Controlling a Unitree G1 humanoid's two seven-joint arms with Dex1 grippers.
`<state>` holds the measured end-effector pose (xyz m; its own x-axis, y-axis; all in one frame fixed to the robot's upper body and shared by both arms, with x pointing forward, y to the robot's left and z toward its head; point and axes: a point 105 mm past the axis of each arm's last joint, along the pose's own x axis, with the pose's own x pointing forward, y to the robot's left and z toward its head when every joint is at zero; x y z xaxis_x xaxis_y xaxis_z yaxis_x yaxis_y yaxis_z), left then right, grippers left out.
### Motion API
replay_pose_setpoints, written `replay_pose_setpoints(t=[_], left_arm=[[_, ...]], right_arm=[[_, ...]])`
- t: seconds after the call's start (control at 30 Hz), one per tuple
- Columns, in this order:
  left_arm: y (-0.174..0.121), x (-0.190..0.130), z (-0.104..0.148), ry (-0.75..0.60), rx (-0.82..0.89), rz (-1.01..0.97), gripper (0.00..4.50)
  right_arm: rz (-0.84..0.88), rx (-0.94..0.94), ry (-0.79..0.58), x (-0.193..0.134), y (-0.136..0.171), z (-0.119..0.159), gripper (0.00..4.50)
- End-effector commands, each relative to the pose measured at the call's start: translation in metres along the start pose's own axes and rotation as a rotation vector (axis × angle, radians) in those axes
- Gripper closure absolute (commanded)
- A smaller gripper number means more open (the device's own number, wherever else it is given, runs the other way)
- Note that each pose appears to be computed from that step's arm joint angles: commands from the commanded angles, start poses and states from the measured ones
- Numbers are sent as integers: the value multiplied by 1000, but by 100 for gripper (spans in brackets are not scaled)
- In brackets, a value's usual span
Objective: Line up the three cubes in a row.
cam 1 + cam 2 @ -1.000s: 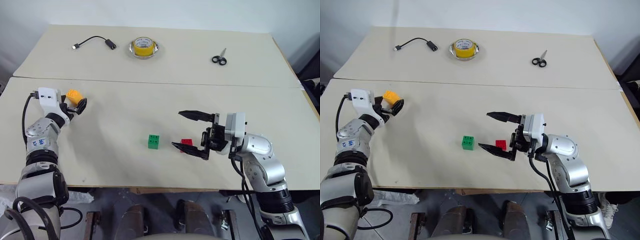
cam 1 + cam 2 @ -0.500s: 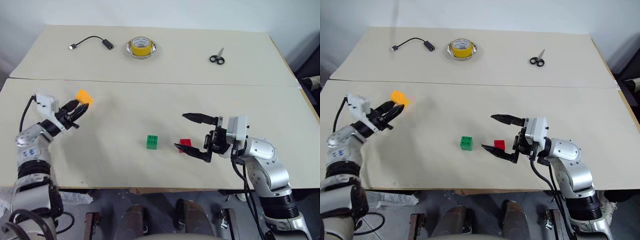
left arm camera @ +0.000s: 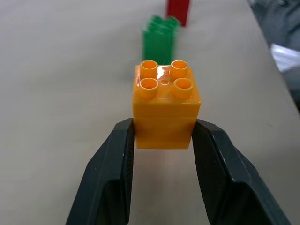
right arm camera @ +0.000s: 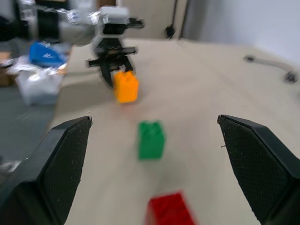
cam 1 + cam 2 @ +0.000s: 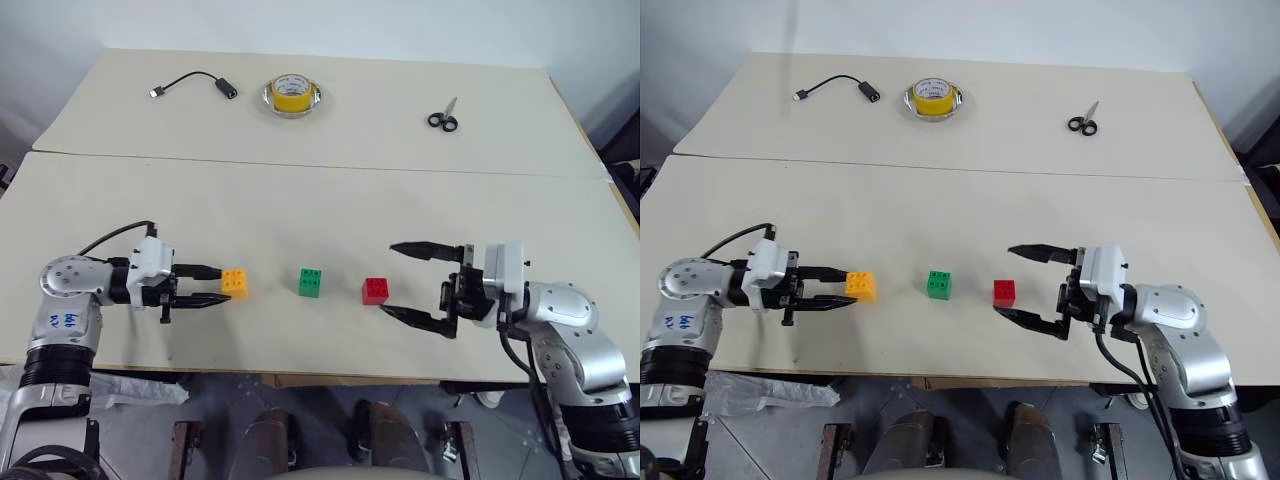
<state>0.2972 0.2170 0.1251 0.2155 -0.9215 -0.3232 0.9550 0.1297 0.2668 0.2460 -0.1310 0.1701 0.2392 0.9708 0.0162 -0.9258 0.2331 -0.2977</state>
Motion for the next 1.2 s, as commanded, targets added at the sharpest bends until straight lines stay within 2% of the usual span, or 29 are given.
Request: replay_pose_setpoints(t=[0.03, 0.17, 0.4, 0.5, 0.63, 0.73, 0.87, 0.97, 1.2], left_arm=[[4, 8, 2, 0, 42, -56, 301], [12, 18, 0, 15, 66, -94, 301], [12, 17, -6, 47, 30, -147, 301], [10, 14, -2, 43, -31, -165, 207], [7, 7, 3, 24, -29, -143, 87], [6, -17, 10, -26, -29, -3, 3], [-2, -53, 18, -11, 13, 175, 3], [-5, -66, 25, -15, 16, 228, 3], [-9, -76, 27, 17, -15, 289, 3]], right_arm=[[42, -7, -1, -6, 7, 8, 0], [40, 38, 49, -18, 13, -2, 0], [19, 54, 57, -23, 14, -6, 0], [16, 60, 59, -24, 14, -7, 0], [2, 58, 58, -27, 11, -9, 0], [-23, 35, 60, -37, 4, -5, 0], [-18, 23, 136, -61, -7, 4, 0], [-5, -3, 191, -73, -15, 7, 0], [34, -4, 199, -72, -19, 8, 0]])
